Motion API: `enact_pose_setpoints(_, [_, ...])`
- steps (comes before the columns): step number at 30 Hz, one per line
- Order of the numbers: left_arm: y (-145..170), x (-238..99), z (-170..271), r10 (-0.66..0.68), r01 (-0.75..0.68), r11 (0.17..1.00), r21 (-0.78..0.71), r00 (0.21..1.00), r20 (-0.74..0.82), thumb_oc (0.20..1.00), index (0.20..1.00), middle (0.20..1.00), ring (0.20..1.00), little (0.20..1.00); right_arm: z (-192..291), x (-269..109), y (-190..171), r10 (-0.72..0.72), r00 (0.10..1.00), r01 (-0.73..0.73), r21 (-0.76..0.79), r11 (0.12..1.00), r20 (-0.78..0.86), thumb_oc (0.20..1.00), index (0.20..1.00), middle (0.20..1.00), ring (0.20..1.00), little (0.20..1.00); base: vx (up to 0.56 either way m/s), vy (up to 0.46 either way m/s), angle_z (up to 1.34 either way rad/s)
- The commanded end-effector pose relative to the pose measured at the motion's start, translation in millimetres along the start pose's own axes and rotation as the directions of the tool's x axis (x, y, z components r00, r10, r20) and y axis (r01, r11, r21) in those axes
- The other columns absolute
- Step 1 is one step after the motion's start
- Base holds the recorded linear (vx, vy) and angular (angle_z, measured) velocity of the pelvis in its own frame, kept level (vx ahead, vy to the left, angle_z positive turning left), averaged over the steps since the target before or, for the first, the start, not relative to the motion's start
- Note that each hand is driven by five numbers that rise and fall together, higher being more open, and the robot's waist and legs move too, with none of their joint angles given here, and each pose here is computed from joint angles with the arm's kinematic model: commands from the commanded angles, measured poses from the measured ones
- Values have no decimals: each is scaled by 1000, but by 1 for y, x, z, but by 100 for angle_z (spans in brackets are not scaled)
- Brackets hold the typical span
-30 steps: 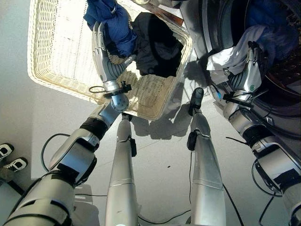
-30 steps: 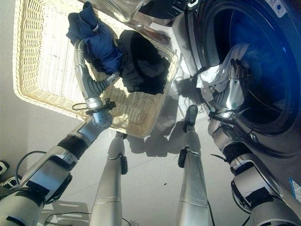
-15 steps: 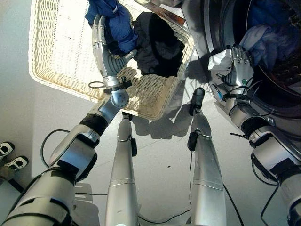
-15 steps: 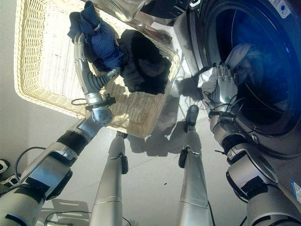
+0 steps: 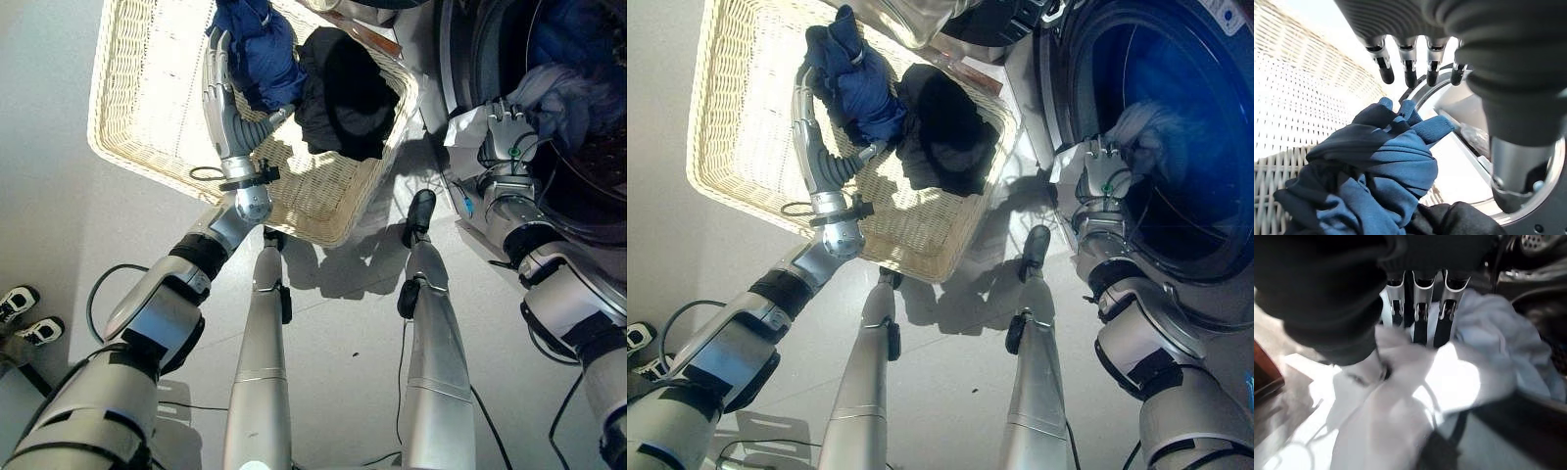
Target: Put the clothes into the washing machine.
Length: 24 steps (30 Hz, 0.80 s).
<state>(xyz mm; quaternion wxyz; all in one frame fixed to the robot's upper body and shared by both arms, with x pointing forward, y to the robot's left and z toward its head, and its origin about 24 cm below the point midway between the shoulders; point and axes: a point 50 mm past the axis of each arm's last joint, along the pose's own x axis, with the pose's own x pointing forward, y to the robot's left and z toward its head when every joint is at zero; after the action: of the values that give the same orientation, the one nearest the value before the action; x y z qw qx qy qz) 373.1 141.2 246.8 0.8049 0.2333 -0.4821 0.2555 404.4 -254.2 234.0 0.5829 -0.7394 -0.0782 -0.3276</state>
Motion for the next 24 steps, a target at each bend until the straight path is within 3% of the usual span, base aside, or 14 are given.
enact_pose_setpoints(1, [1,6,11,79,-78,993,-88,997,2,1000,1000,1000,1000,1000,-35,-19,33,158,985,-166,-150,975,-66,200,200,200,200,200,0,0,0])
enact_pose_setpoints(7, [1,6,10,79,-79,993,-87,997,-4,1000,1000,1000,1000,1000,-34,-17,29,120,991,-127,-127,984,-59,200,200,200,200,200,0,0,0])
enact_pose_setpoints(13, [2,5,9,82,-83,993,-86,997,-10,1000,1000,1000,1000,1000,-37,-18,28,76,990,-66,79,995,-121,200,200,200,200,200,0,0,0])
enact_pose_setpoints(14, [3,5,9,84,-84,993,-84,996,-11,1000,1000,1000,1000,1000,-38,-18,28,81,982,-45,206,978,-169,200,200,200,200,200,0,0,0])
enact_pose_setpoints(15, [4,5,8,83,-84,993,-82,996,-12,1000,1000,1000,1000,1000,-41,-19,28,93,965,-6,337,941,-243,200,200,200,200,200,0,0,0])
enact_pose_setpoints(18, [6,4,5,78,-79,995,-69,997,-8,1000,1000,1000,1000,1000,-51,-18,24,101,910,148,543,827,-402,200,200,200,200,200,0,0,0])
enact_pose_setpoints(20, [13,2,0,72,-72,996,-46,997,0,1000,1000,1000,1000,1000,-71,-16,19,141,806,353,658,665,-575,200,200,200,200,200,3,-38,0])
enact_pose_setpoints(23, [18,2,-3,56,-56,998,-7,998,26,1000,1000,1000,1000,1000,-98,-13,7,193,642,607,646,462,-742,200,200,200,200,200,-2,-55,0])
enact_pose_setpoints(24, [18,2,-3,52,-52,999,1,998,32,1000,1000,1000,1000,1000,-102,-13,5,198,618,642,634,431,-761,200,200,200,200,200,-11,-58,0])
